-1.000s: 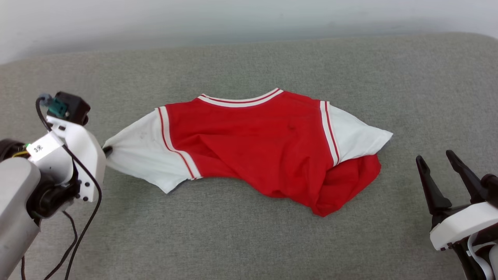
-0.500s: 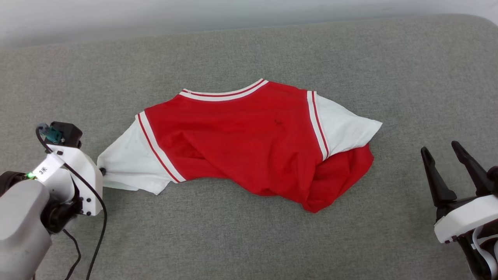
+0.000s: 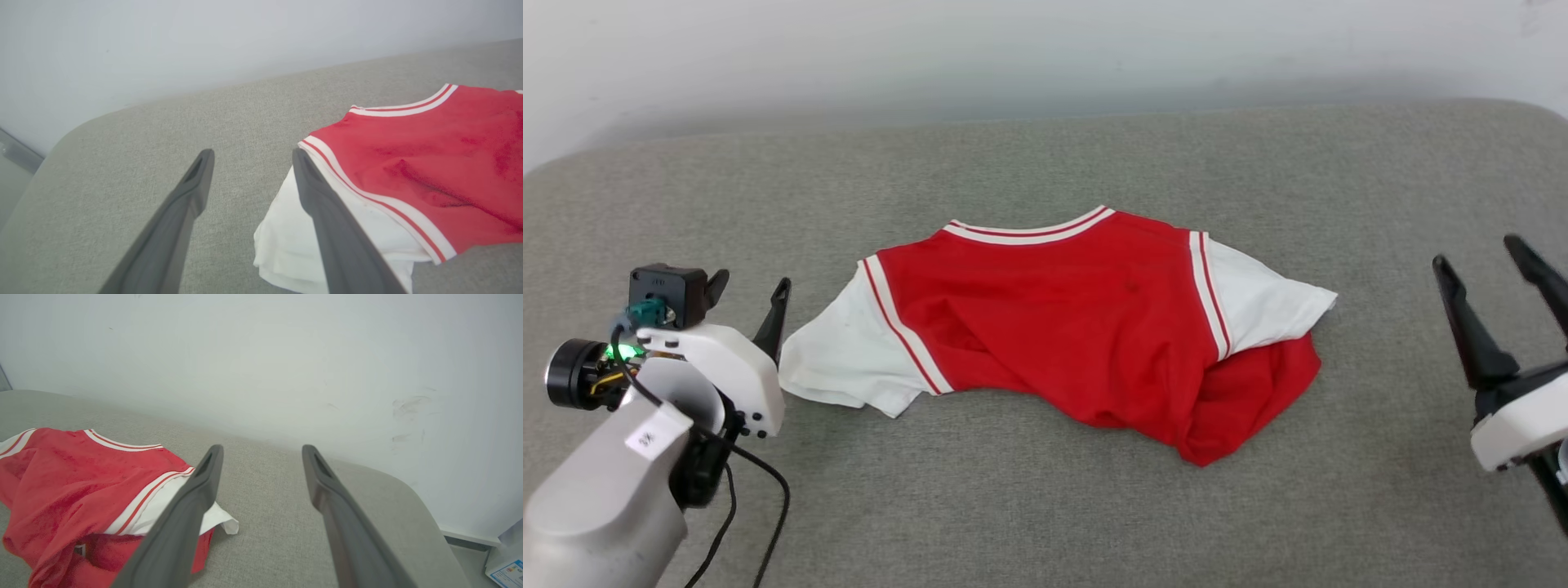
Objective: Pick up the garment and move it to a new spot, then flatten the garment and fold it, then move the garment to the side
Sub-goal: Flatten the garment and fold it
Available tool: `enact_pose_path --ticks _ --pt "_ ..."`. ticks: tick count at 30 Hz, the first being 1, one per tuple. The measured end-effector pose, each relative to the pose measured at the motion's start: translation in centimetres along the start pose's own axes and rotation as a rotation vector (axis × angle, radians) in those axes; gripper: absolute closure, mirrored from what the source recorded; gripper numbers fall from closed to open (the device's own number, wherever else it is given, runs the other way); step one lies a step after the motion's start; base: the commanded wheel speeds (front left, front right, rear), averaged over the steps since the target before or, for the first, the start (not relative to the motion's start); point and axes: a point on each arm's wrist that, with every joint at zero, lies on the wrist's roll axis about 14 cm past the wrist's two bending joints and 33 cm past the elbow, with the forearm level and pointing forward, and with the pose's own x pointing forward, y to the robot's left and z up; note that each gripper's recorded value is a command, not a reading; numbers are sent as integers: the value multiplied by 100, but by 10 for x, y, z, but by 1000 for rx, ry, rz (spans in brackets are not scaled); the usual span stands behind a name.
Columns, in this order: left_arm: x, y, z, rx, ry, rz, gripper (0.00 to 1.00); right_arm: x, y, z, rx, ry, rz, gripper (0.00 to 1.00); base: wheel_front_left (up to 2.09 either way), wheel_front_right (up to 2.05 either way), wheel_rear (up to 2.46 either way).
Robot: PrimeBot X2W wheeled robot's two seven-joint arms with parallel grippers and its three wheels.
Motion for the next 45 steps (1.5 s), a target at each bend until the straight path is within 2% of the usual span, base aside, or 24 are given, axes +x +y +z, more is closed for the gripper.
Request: enact_pose_path --ticks 6,11,17,20,24,27,35,41,45 --pt "-22 -4 24 -12 -178 82 0 27 4 42 -53 -60 58 0 0 0 0" --pt "-36 -4 33 -14 -250 156 0 57 14 40 -115 31 137 0 0 0 0" --pt "-54 -8 44 -5 -341 225 0 89 38 11 -132 259 262 0 0 0 0" --pt "-59 -13 37 13 -344 239 0 101 53 -12 -131 405 327 0 0 0 0" --pt "-62 -20 25 -10 -334 258 0 108 69 -49 -147 632 405 0 0 0 0" --pt "-62 -21 23 -28 -341 275 0 117 74 -69 -174 746 435 0 0 0 0" --pt "-56 -20 11 -55 -327 312 0 149 100 -116 -218 878 497 0 0 0 0" --pt "-52 -13 -4 -60 -290 344 0 151 113 -168 -228 990 524 0 0 0 0" --pt "-50 -7 -8 -54 -282 362 0 150 116 -187 -219 1026 537 0 0 0 0"
